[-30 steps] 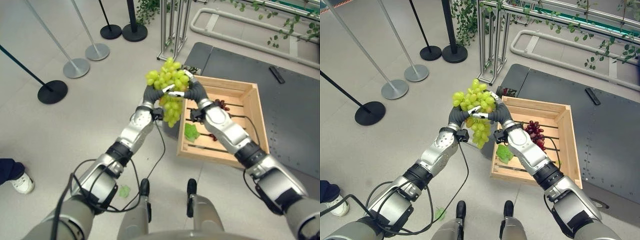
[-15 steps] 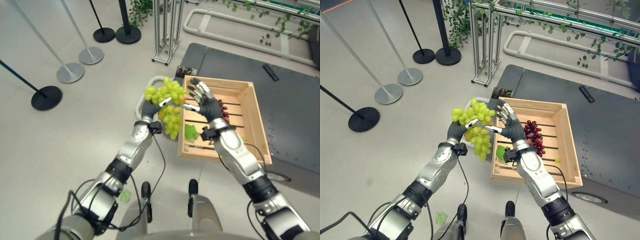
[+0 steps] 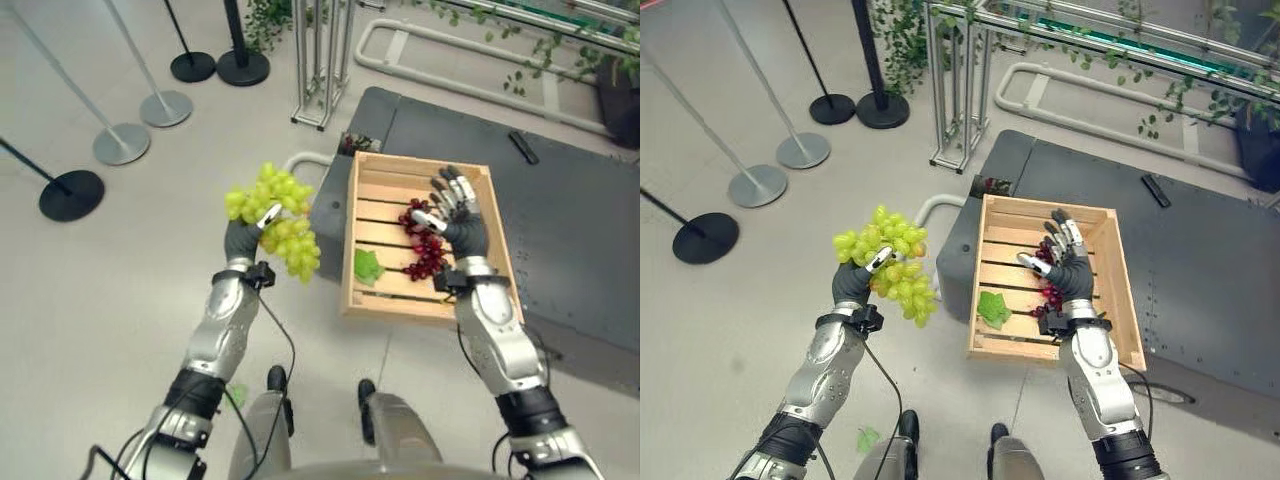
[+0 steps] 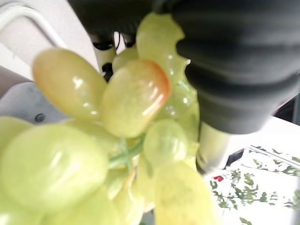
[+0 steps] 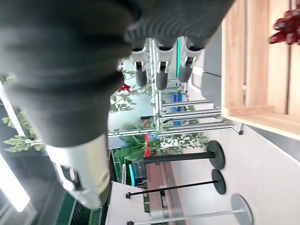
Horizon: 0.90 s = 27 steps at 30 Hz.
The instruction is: Pick up the fruits from the basket on one side to the basket on the other side
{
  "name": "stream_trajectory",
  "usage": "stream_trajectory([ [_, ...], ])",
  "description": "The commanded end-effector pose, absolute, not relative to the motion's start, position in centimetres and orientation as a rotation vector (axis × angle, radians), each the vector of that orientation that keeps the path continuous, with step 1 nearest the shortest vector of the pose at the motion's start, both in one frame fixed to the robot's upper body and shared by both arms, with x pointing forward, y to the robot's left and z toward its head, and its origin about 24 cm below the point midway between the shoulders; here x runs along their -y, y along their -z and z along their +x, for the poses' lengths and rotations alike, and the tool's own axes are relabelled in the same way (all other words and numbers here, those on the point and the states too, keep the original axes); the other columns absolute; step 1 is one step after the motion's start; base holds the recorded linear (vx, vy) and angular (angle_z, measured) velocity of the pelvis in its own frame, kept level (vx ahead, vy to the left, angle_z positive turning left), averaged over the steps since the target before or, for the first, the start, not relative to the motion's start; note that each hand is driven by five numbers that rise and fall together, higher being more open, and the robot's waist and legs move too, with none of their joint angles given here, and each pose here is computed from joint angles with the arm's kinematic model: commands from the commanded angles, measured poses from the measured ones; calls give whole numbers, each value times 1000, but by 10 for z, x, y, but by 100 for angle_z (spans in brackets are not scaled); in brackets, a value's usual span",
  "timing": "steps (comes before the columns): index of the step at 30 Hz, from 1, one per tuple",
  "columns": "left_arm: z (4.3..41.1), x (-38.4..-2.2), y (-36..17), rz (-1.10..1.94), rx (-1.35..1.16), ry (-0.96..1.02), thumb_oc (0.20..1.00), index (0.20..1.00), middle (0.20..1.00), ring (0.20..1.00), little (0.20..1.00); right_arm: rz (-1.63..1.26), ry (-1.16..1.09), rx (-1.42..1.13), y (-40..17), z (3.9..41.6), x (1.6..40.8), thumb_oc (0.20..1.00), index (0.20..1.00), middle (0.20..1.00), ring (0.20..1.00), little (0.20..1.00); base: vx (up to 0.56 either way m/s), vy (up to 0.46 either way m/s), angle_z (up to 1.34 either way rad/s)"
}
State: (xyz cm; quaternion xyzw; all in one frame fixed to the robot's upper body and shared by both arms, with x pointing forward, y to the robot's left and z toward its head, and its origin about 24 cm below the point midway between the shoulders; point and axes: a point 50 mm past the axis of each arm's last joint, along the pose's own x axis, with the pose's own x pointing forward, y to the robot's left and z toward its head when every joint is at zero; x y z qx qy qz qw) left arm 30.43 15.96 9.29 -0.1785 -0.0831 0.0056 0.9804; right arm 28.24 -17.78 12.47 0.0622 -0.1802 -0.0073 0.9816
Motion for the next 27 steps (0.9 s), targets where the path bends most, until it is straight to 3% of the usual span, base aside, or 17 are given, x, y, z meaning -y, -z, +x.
stream_trajectory([
  [1,298,-153,-124,-405,354,81,200,200,200,200,200,142,3,489,-143,275,180,1000,1000,1000,1000,1000,-130,-291,46],
  [12,266,-170,-81,-447,227,60,200,200,200,200,200,98,-26,367,-116,266,196,1000,1000,1000,1000,1000,-115,-189,23],
  [27,247,-191,-66,-410,173,-17,200,200,200,200,200,70,-6,365,-116,264,197,1000,1000,1000,1000,1000,-185,1,90],
])
